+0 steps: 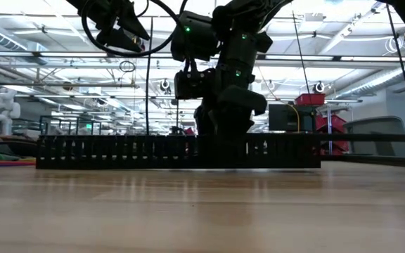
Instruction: Ziptie cables
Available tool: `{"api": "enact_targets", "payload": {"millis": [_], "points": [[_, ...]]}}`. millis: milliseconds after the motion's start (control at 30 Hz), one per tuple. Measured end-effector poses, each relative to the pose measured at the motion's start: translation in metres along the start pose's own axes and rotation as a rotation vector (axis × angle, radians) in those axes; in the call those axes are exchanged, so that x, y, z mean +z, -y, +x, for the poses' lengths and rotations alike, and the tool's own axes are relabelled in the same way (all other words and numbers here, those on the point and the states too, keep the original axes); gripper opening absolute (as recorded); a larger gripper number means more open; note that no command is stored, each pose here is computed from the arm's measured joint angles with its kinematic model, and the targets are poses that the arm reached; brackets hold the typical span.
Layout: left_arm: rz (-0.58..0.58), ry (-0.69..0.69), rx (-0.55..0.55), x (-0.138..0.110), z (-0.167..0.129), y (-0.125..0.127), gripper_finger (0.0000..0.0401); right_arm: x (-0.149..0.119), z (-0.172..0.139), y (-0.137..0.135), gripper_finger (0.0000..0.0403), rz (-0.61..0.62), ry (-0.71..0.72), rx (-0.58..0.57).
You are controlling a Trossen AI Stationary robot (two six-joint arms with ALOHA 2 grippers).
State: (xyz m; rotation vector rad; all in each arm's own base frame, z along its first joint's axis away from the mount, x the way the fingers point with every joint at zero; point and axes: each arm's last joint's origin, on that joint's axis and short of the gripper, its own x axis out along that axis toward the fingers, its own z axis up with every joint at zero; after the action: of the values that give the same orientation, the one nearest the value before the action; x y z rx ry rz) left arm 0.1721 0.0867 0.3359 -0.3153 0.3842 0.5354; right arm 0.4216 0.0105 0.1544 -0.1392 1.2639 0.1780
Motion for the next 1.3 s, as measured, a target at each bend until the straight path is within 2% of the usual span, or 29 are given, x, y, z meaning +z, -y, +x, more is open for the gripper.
{"api": "enact_targets", "payload": {"millis": [533,767,933,1067,1167,1300], "points": [[-0.002,0.001,0.0,0.0001,0.0,0.0,0.0262,-0.0001,-0.0002,-0.0001,0.0277,-0.013,-0.001,0.002],[-0.003,0.001,0.0,0.0001,0.0,0.0,0.0262,0.0,-0.0009,0.0027,0.0277,0.045,0.005,0.001],[-0.003,0.0,-0.002,0.0001,0.0,0.0001,0.0262,-0.0034,-0.0019,0.0044,0.0277,0.144,-0.028,0.003],[-0.003,0.001,-0.003,0.0001,0.0,0.0,0.0262,-0.0037,-0.002,0.0039,0.0277,0.148,-0.032,0.003],[-0.003,0.001,-0.003,0.0001,0.0,0.0,0.0262,-0.0038,-0.002,0.0038,0.0292,0.142,-0.033,0.004],[-0.003,0.001,-0.003,0.0001,0.0,0.0001,0.0262,-0.0045,-0.002,0.0038,0.0347,0.14,-0.04,0.005]]}}
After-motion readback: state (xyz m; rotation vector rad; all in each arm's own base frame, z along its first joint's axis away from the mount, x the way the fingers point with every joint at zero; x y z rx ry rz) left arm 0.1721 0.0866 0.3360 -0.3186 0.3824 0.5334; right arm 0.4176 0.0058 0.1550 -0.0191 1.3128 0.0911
